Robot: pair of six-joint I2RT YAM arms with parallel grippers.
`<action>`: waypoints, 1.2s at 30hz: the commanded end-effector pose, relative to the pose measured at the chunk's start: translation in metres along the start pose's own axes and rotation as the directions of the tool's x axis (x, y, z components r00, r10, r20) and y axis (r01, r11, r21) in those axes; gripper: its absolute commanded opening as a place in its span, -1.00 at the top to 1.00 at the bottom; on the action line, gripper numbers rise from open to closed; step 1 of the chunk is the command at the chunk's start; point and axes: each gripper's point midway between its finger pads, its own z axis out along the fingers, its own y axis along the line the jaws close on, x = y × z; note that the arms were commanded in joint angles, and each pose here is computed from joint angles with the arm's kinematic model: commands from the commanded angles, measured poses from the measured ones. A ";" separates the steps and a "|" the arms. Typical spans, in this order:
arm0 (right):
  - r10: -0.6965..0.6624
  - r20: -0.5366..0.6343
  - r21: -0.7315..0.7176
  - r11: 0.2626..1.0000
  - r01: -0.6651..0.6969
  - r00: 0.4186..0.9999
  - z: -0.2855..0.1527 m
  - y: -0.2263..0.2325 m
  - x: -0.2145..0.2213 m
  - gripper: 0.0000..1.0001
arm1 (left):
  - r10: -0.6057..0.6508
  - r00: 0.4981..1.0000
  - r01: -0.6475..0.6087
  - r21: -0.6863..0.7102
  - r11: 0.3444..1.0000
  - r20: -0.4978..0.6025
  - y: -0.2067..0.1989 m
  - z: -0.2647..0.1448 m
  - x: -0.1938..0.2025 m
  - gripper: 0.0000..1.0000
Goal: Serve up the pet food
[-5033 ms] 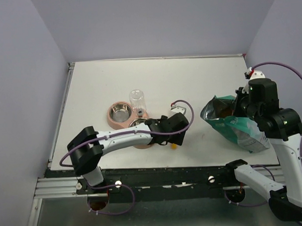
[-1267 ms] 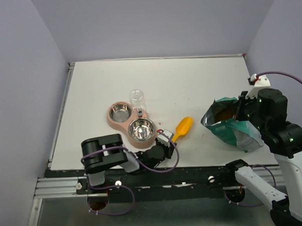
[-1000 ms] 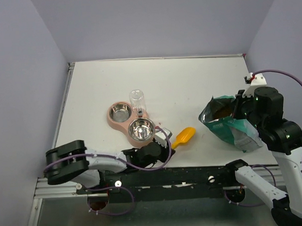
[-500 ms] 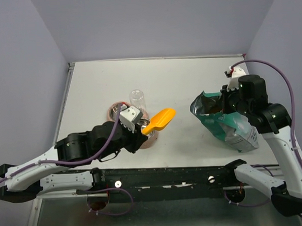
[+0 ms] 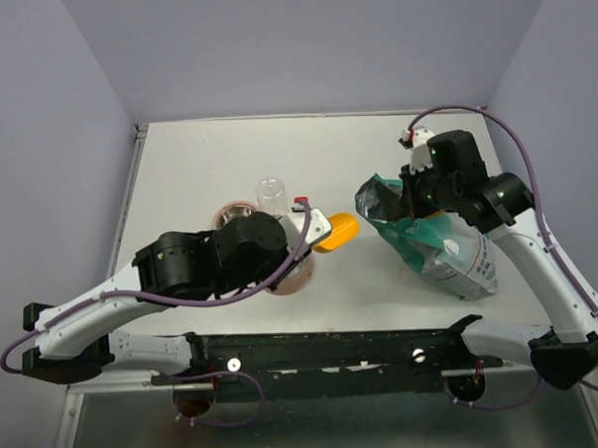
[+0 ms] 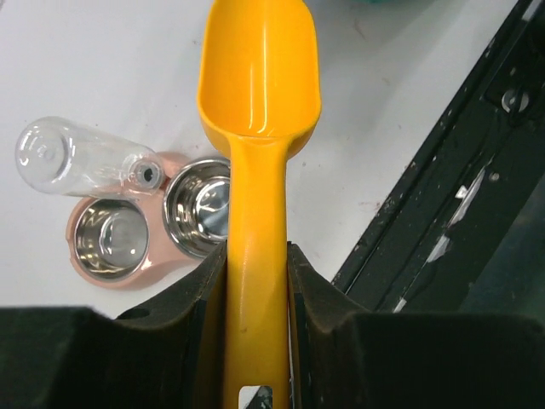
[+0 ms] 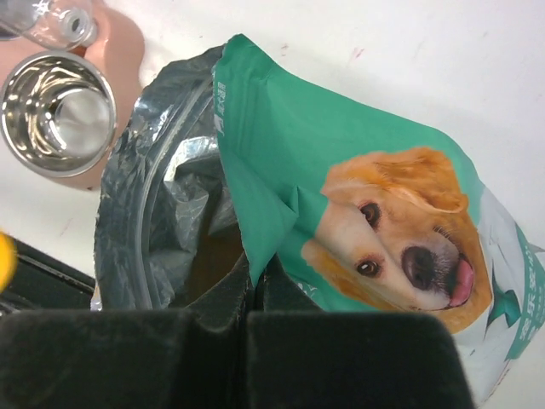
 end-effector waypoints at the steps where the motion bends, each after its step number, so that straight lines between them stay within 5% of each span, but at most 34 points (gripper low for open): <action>1: 0.018 0.176 -0.209 0.978 0.020 0.984 -0.025 0.058 -0.044 0.99 | 0.076 0.997 -0.075 0.040 0.996 -0.025 0.000 0.002 0.012 1.00; 7: -0.035 0.100 -0.256 0.965 0.060 0.994 -0.023 0.096 -0.001 0.99 | 0.063 0.997 -0.067 0.124 0.990 0.034 -0.009 -0.005 0.002 1.00; 20: -0.052 0.201 -0.220 0.971 0.097 0.978 -0.043 0.088 -0.022 0.99 | 0.182 0.971 -0.132 0.288 0.948 -0.154 -0.025 0.017 0.026 1.00; 24: -0.116 0.202 -0.241 0.956 0.164 0.972 -0.044 0.089 -0.014 0.99 | 0.183 0.973 -0.115 0.393 0.912 -0.139 -0.036 0.024 0.001 1.00; 36: -0.086 0.300 -0.305 0.935 0.181 0.950 -0.055 0.100 -0.021 0.99 | 0.120 0.937 0.062 0.493 0.868 -0.329 -0.059 0.085 0.017 1.00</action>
